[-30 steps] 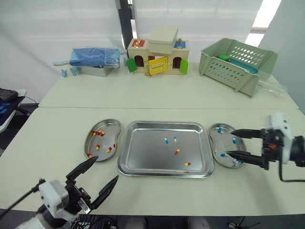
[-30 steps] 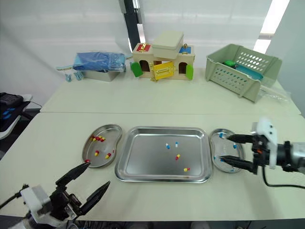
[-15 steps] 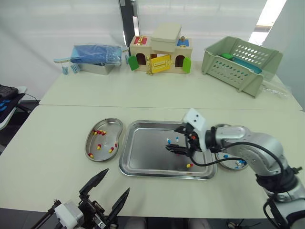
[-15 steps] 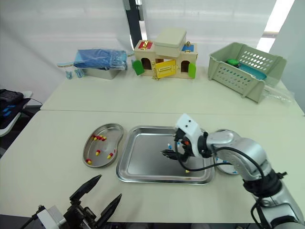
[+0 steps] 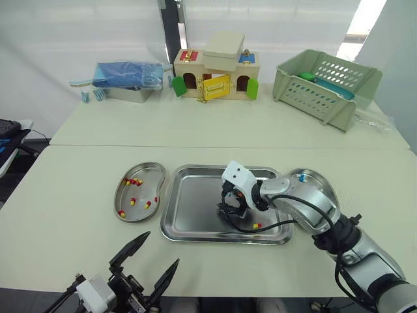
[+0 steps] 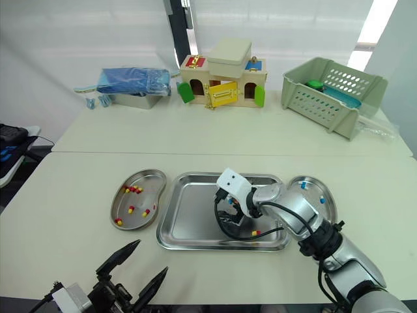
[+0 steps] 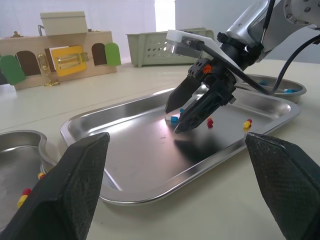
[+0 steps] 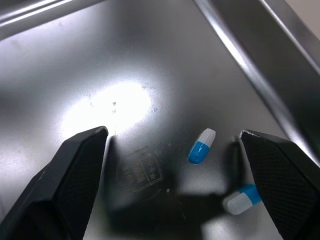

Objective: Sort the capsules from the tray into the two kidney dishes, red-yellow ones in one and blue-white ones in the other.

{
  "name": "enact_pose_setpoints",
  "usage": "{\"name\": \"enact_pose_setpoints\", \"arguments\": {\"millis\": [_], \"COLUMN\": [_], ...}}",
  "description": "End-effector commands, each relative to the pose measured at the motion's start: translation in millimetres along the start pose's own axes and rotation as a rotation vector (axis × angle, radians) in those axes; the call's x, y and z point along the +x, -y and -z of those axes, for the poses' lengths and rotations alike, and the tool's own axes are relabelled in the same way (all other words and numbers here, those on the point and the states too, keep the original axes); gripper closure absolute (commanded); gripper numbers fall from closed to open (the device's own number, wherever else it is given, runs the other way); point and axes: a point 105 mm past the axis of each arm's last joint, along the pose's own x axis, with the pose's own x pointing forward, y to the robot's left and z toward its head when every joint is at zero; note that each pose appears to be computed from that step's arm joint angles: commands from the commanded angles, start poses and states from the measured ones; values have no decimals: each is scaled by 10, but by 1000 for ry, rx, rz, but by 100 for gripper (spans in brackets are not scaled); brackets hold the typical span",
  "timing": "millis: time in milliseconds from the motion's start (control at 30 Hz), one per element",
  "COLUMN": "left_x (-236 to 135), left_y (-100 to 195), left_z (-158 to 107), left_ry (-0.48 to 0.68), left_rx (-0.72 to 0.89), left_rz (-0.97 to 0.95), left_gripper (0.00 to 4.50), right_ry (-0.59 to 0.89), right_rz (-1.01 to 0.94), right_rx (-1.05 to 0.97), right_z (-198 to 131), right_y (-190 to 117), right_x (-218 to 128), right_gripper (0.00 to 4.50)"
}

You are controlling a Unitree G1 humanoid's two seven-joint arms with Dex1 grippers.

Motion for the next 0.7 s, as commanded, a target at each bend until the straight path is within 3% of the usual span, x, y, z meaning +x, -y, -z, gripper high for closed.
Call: {"name": "enact_pose_setpoints", "arguments": {"millis": [33, 133, 333, 567, 700], "left_x": [-10, -6, -14, -81, -90], "left_y": [5, 14, 11, -2, -3], "left_z": [-35, -37, -31, 16, 36], "left_ry": [3, 0, -6, -14, -8], "left_rx": [22, 31, 33, 26, 25], "left_rz": [-4, 7, 12, 14, 18], "left_gripper": [2, 0, 0, 0, 0], "right_ry": [31, 13, -5, -4, 41], "right_rz": [9, -6, -15, -13, -20], "right_rx": [-33, -36, -49, -49, -54], "right_z": [-85, -36, 12, 26, -28], "right_y": [9, -27, -64, -63, -65], "right_x": [-27, -15, -4, -1, -15], "right_gripper": [0, 65, 263, 442, 446]}}
